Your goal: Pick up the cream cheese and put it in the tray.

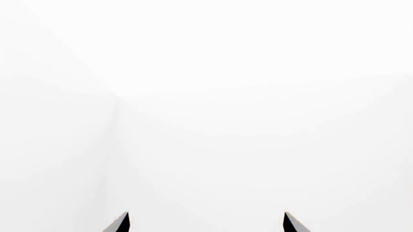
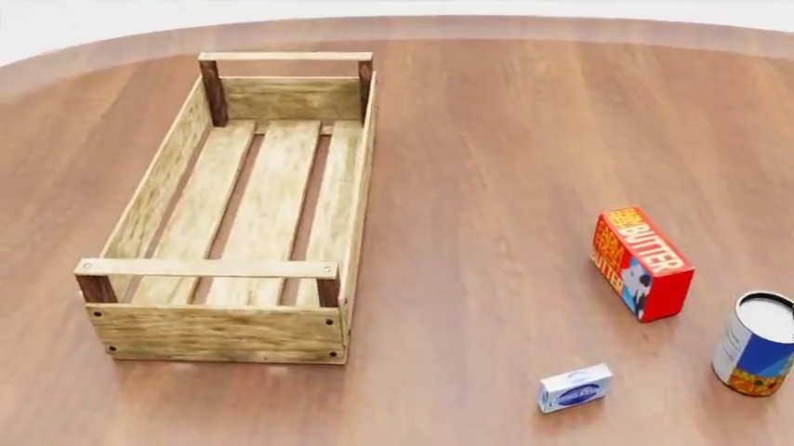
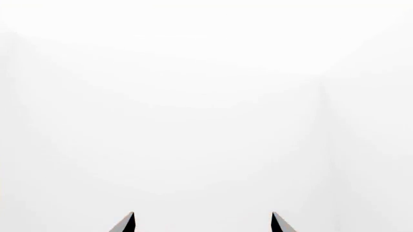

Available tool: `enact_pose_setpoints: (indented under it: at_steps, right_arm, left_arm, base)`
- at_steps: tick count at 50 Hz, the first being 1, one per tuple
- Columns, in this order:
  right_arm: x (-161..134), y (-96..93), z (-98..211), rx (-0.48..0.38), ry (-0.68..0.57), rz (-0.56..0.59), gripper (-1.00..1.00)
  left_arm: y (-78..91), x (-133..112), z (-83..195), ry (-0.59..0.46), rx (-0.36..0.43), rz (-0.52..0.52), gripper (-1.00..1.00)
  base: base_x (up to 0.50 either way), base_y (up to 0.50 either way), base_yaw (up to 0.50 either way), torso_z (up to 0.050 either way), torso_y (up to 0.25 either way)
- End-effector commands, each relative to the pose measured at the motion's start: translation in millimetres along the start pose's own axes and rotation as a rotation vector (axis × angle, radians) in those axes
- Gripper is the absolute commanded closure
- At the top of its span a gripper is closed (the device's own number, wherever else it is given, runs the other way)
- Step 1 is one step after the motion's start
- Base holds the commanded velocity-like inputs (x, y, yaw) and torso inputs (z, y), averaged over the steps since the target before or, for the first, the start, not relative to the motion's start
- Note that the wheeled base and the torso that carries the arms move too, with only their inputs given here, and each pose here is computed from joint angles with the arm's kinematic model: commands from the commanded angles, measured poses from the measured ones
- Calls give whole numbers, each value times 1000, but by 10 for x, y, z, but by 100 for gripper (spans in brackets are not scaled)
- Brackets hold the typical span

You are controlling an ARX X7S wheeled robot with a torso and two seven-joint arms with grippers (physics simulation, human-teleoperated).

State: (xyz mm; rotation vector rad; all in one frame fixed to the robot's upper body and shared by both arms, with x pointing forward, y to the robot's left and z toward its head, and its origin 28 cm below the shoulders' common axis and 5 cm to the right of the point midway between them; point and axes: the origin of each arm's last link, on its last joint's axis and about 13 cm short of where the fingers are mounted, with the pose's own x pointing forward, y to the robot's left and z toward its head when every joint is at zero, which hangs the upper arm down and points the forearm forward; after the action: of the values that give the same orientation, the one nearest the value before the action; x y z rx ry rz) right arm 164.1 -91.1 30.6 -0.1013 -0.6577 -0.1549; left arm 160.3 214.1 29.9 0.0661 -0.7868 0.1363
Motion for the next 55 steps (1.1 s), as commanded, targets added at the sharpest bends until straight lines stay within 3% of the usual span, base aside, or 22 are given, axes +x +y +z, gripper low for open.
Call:
enact_pose_setpoints:
  at_steps: [1, 55]
  right_arm:
    - [-3, 1, -2, 1, -2, 2, -100]
    - [7, 11, -28, -12, 1, 2, -100]
  left_arm:
    - [1, -8, 11, -1, -6, -4, -100]
    - [-4, -11, 7, 1, -3, -5, -100]
  base:
    - [176, 223, 0, 0, 0]
    - [174, 225, 0, 0, 0]
